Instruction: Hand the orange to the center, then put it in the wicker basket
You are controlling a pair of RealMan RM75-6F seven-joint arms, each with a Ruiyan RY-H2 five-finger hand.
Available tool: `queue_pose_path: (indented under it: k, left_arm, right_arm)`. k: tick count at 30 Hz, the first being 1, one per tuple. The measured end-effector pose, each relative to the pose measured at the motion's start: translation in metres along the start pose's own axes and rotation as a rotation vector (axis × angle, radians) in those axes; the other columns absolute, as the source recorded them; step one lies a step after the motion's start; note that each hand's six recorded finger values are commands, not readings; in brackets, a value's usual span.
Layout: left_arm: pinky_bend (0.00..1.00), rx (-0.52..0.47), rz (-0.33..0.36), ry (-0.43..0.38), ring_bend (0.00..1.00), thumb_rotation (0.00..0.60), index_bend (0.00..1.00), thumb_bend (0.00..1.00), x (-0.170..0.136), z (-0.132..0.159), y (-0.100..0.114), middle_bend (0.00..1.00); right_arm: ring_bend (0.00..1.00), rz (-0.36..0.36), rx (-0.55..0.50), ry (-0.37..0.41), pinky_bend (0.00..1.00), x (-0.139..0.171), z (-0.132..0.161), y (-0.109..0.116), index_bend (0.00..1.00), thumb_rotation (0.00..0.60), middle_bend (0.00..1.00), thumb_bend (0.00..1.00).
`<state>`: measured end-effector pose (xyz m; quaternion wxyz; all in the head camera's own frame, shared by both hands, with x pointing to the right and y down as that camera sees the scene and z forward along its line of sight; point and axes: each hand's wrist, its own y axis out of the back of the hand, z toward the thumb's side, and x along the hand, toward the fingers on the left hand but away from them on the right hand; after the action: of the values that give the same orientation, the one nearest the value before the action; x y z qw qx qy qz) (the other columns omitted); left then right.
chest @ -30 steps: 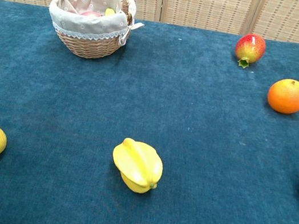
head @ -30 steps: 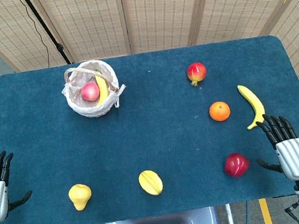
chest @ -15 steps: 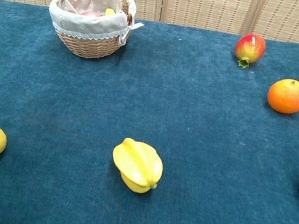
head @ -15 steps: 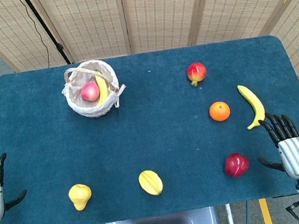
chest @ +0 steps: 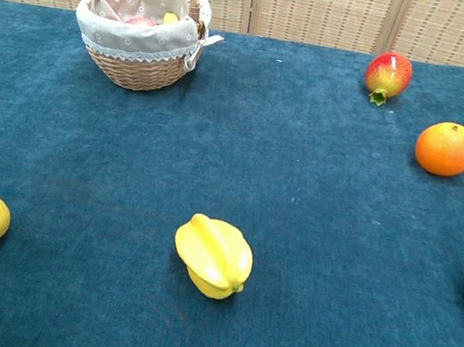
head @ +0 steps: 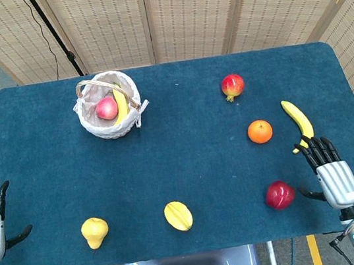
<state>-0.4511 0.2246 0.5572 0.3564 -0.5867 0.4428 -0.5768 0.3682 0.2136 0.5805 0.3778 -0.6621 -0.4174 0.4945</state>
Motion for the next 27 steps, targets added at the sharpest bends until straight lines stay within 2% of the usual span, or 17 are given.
queue_pose_path:
  k: [10,19,27]
  left_arm:
    - [0.0,-0.012,0.005,-0.013,0.0,0.6,0.0,0.0,-0.001,0.002,0.002,0.0]
    - [0.0,-0.023,-0.008,-0.028,0.0,0.6,0.0,0.0,-0.002,0.005,0.0,0.0]
    - [0.0,-0.033,-0.02,-0.039,0.0,0.6,0.0,0.0,-0.003,0.007,-0.002,0.0]
  right_arm:
    - [0.0,0.086,-0.015,0.094,0.01,-0.064,0.026,-0.023,0.11,0.6,0.04,0.0]
    - [0.01,0.196,0.006,0.081,0.01,-0.13,0.027,-0.06,0.11,0.6,0.04,0.0]
    - [0.01,0.24,0.026,0.041,0.02,-0.162,0.013,-0.084,0.12,0.6,0.04,0.0]
